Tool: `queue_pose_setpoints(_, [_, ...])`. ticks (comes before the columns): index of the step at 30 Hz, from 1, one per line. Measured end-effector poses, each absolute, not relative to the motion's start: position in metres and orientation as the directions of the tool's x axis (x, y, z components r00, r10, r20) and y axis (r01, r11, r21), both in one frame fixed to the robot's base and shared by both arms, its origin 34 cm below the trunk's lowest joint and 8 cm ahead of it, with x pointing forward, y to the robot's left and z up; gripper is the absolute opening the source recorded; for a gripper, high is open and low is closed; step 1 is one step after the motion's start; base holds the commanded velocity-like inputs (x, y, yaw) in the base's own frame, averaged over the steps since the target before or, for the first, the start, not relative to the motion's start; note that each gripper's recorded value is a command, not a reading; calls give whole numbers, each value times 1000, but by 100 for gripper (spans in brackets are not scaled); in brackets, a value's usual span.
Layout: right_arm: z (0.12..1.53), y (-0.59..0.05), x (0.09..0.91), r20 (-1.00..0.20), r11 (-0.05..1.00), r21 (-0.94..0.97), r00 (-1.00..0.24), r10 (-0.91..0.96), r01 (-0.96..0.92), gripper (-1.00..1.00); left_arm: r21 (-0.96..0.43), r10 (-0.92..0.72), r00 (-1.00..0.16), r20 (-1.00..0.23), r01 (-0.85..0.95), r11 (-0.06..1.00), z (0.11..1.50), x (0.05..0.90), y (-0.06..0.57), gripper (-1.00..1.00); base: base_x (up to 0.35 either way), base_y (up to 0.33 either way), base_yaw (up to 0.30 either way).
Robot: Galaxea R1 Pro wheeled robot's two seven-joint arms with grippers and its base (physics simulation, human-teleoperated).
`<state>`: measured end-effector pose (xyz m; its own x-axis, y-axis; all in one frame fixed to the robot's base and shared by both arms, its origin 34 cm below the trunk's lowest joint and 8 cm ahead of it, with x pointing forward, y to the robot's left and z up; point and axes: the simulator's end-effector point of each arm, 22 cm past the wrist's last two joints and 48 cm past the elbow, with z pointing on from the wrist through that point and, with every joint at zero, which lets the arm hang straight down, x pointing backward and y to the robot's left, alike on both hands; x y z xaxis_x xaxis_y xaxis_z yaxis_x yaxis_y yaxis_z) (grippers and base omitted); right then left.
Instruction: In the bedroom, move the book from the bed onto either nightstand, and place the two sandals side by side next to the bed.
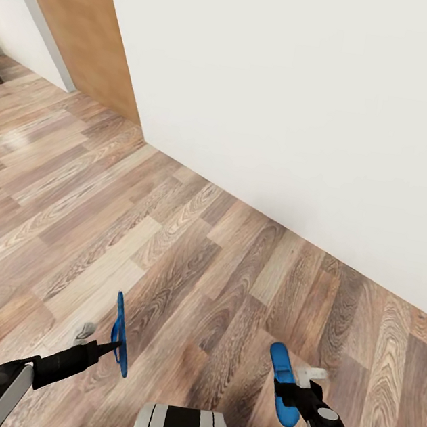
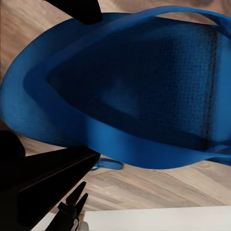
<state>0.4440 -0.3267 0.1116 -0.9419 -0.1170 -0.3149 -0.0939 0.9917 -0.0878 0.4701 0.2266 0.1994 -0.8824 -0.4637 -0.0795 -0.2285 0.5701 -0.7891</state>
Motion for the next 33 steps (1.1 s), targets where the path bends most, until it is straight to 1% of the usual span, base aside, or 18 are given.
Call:
queue_pose_setpoints(6, [112, -327, 444, -315, 992, -88, -942, -117, -94, 100, -788, -464, -883, -79, -229, 571, 199, 470, 227, -100, 275, 56, 0])
queue_pose_setpoints(9, [112, -327, 444, -315, 992, -88, -942, -117, -94, 100, -789, -465, -882, -79, -229, 569, 200, 470, 227, -100, 137, 49, 0])
queue_pose_setpoints(18, [111, -327, 444, -315, 992, -88, -942, -117, -94, 100, -790, -464, -882, -78, -229, 569, 199, 470, 226, -100, 17, 6, 0])
queue_pose_setpoints(33, [89, -327, 420, -257, 992, -82, -959, -117, -99, 100, -774, -463, -886, -23, -278, 570, 174, 451, 226, -100, 0, 0, 0])
